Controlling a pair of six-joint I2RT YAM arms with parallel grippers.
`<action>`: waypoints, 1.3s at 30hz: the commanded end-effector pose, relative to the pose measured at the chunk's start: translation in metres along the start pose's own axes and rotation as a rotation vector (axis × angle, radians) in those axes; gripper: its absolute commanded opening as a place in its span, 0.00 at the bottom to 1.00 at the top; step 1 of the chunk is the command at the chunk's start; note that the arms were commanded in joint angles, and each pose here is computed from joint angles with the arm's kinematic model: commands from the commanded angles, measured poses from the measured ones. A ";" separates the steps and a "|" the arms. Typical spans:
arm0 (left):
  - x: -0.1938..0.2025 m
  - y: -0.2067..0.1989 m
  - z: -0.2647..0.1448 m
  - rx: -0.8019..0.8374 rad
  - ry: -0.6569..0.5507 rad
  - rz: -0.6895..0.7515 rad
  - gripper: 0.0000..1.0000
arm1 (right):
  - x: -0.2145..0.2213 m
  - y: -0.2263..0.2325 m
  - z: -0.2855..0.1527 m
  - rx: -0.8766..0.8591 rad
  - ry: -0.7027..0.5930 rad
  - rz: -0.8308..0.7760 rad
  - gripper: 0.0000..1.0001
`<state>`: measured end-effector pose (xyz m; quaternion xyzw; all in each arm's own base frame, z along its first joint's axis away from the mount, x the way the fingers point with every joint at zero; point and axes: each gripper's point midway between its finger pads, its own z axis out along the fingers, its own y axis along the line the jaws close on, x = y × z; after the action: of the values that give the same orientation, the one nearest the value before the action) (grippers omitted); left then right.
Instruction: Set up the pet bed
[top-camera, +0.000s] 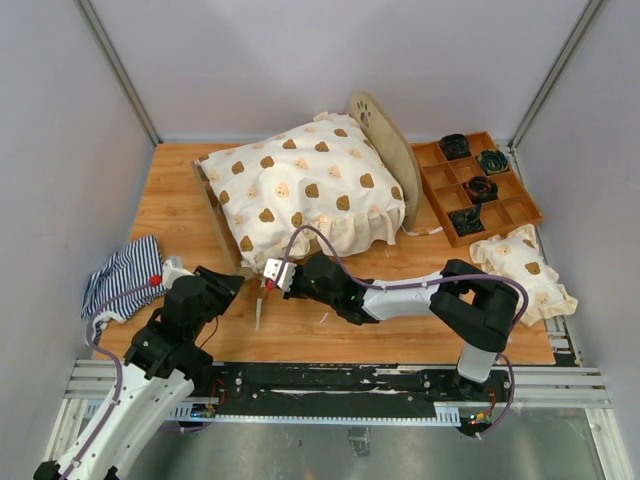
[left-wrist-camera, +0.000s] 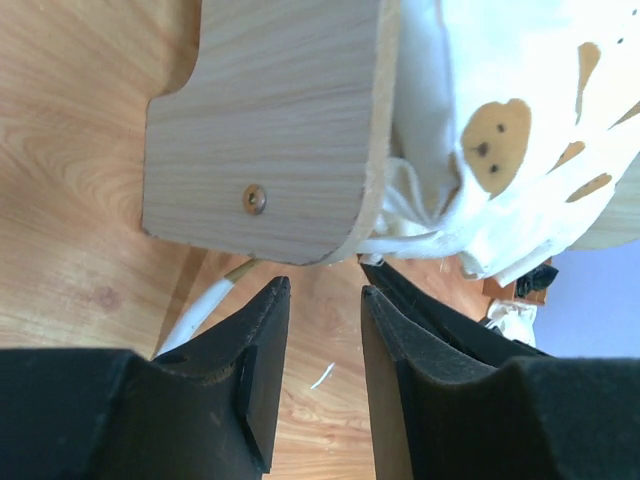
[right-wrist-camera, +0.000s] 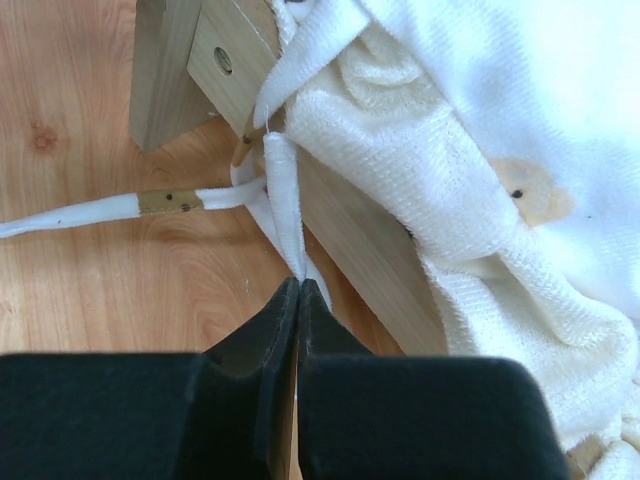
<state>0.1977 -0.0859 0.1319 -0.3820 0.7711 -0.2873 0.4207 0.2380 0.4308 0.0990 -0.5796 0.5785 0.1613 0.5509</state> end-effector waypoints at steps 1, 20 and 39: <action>-0.022 -0.019 -0.005 0.057 -0.092 0.062 0.37 | -0.013 -0.015 0.008 0.051 -0.035 0.008 0.00; -0.040 -0.076 0.000 0.195 -0.145 0.226 0.50 | -0.047 0.014 0.022 -0.032 -0.079 0.017 0.00; -0.029 -0.062 0.028 0.115 -0.110 0.326 0.48 | -0.034 0.023 0.016 -0.027 0.005 0.148 0.00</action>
<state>0.2442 -0.0984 0.1661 -0.2483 0.7933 -0.2387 0.5021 0.2230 0.4631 0.1078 -0.5517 0.6143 0.1963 0.5289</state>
